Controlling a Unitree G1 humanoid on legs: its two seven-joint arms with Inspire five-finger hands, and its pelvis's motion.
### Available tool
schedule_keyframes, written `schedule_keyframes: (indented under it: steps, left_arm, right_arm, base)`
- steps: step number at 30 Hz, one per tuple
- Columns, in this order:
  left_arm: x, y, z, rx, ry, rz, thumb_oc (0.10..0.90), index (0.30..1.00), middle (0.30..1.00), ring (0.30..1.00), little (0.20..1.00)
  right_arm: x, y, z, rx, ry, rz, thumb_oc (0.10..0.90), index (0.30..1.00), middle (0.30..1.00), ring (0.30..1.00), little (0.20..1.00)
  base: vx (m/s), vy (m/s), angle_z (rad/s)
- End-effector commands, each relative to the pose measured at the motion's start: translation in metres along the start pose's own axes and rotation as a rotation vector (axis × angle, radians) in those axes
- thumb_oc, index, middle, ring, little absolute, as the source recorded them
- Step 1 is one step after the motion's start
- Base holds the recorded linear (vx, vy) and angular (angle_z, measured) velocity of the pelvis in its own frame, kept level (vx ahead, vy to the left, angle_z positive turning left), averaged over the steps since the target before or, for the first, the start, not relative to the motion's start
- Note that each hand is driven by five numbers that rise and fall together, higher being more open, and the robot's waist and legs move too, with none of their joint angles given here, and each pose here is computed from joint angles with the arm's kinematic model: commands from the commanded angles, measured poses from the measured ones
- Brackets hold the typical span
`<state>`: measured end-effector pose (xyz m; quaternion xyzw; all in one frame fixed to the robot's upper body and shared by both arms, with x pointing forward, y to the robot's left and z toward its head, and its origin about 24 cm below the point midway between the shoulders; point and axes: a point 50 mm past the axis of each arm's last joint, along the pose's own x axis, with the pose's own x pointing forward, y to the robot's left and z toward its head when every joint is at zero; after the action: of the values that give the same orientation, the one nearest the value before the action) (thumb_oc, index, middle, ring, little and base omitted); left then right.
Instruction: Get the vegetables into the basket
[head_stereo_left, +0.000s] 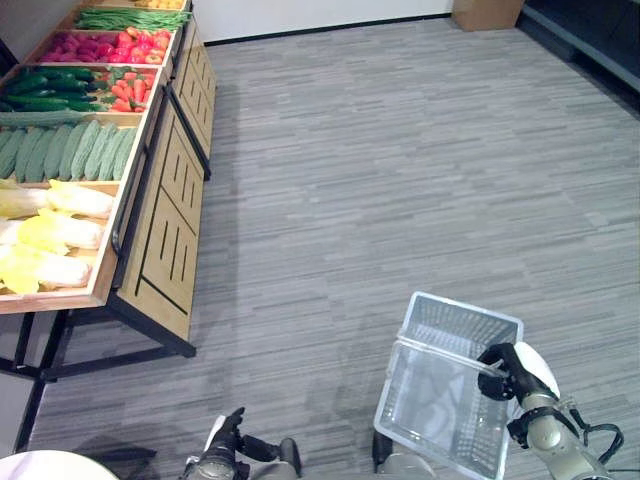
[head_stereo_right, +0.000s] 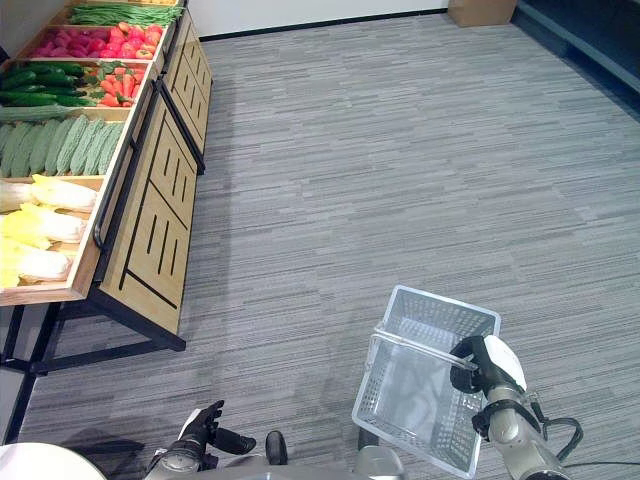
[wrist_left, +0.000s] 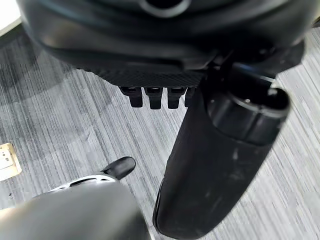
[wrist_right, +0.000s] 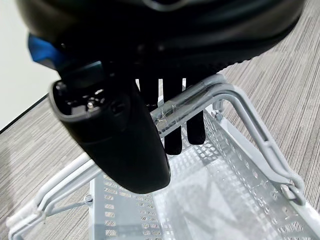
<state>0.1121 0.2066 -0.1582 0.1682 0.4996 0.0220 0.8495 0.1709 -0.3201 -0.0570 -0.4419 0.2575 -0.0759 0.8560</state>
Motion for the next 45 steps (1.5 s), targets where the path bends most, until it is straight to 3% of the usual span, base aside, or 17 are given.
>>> schedule_keyframes:
  steps: [1,13,24,45]
  left_arm:
    - [0.003,0.003,0.006,-0.001,-0.005,0.027,0.900,1.000,1.000,1.000,1.000]
    - [0.000,-0.004,-0.002,0.045,0.008,0.016,0.900,1.000,1.000,1.000,1.000]
    - [-0.002,-0.001,-0.012,0.056,0.038,0.016,0.900,1.000,1.000,1.000,1.000]
    - [0.008,0.028,0.021,0.126,-0.051,0.113,0.900,1.000,1.000,1.000,1.000]
  right_arm:
    - [0.026,-0.066,0.068,0.081,-0.312,-0.296,0.400,0.300,0.300,0.300,0.300]
    - [0.024,-0.078,0.080,0.051,-0.375,-0.343,0.400,0.300,0.300,0.300,0.300]
    - [0.021,-0.065,0.087,0.075,-0.392,-0.326,0.400,0.300,0.300,0.300,0.300]
    - [0.029,-0.051,0.118,0.197,-0.434,-0.308,0.400,0.300,0.300,0.300,0.300]
  base:
    - [0.02,-0.128,0.15]
    - [0.08,-0.046,0.16]
    - [0.16,0.172,-0.20]
    - [0.06,0.166,-0.14]
